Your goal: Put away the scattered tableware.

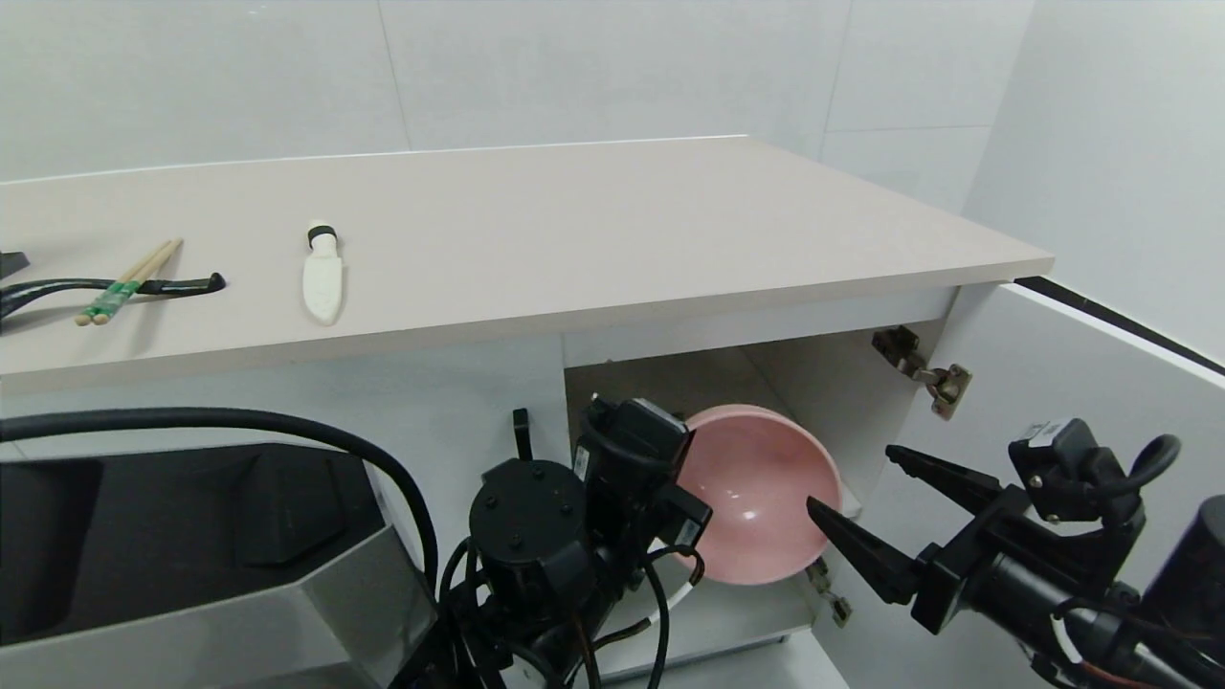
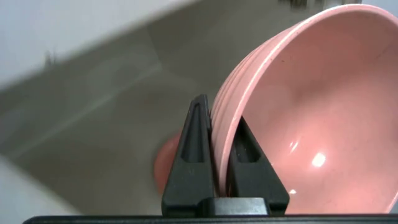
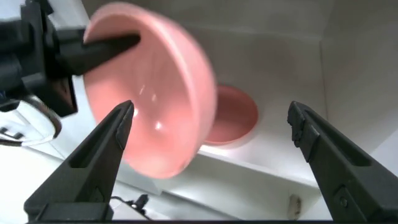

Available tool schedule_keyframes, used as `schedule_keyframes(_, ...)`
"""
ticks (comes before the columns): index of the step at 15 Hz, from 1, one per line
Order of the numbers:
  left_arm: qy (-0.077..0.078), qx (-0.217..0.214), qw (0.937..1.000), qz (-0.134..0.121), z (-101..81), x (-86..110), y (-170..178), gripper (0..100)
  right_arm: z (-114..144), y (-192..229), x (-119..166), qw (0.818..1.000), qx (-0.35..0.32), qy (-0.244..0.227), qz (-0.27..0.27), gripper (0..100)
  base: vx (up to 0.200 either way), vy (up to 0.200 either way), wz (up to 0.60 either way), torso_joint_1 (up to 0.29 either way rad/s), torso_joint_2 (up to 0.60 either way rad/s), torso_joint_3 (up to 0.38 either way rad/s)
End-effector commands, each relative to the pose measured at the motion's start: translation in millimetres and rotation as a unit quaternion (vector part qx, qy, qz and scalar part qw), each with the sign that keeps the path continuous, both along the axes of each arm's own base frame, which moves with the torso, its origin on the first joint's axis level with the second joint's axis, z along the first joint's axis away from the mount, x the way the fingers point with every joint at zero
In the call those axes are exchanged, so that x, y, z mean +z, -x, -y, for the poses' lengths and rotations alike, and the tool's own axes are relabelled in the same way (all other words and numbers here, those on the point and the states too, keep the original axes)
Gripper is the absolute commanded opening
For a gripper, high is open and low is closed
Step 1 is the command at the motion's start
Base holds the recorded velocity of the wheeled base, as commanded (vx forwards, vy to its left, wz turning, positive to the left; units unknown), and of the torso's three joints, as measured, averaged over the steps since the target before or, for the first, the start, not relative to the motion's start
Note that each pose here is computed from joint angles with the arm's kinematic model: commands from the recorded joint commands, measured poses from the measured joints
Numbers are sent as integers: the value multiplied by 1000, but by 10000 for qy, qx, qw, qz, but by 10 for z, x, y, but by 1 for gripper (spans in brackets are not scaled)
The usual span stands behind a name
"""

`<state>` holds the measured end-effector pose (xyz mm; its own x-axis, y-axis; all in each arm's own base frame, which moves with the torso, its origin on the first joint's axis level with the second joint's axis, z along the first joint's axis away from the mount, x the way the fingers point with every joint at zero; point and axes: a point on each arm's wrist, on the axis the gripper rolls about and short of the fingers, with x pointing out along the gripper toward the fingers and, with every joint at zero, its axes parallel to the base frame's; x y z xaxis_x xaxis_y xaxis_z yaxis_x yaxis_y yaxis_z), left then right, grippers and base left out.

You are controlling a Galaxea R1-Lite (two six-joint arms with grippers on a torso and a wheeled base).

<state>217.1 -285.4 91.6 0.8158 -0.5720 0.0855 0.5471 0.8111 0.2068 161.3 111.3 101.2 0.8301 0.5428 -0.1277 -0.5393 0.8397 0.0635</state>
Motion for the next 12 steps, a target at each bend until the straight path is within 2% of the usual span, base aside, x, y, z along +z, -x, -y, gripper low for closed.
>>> schedule_keyframes(1, 263, -19, 9996, 117, 73, 98, -42, 0, -38, -59, -56, 9999, -21, -27, -160, 100, 0, 0, 0, 0, 0, 0)
schedule_keyframes(2, 388, -50, 9990, 206, 114, 167, -43, 0, -21, -177, -80, 9993, -239, -130, -239, 100, 0, 0, 0, 0, 0, 0)
schedule_keyframes(7, 440, -145, 9987, 220, 164, 186, 5, 0, 38, -271, -55, 9986, -469, -198, -167, 100, 0, 0, 0, 0, 0, 0)
schedule_keyframes(11, 577, -273, 9979, 125, 222, 182, 62, 0, 28, -295, -30, 9977, -500, -416, -206, 100, 0, 0, 0, 0, 0, 0)
schedule_keyframes(12, 632, -281, 9976, 93, 223, 185, 61, 0, 27, -296, -34, 9977, -500, -412, -213, 0, 0, 0, 0, 0, 0, 0)
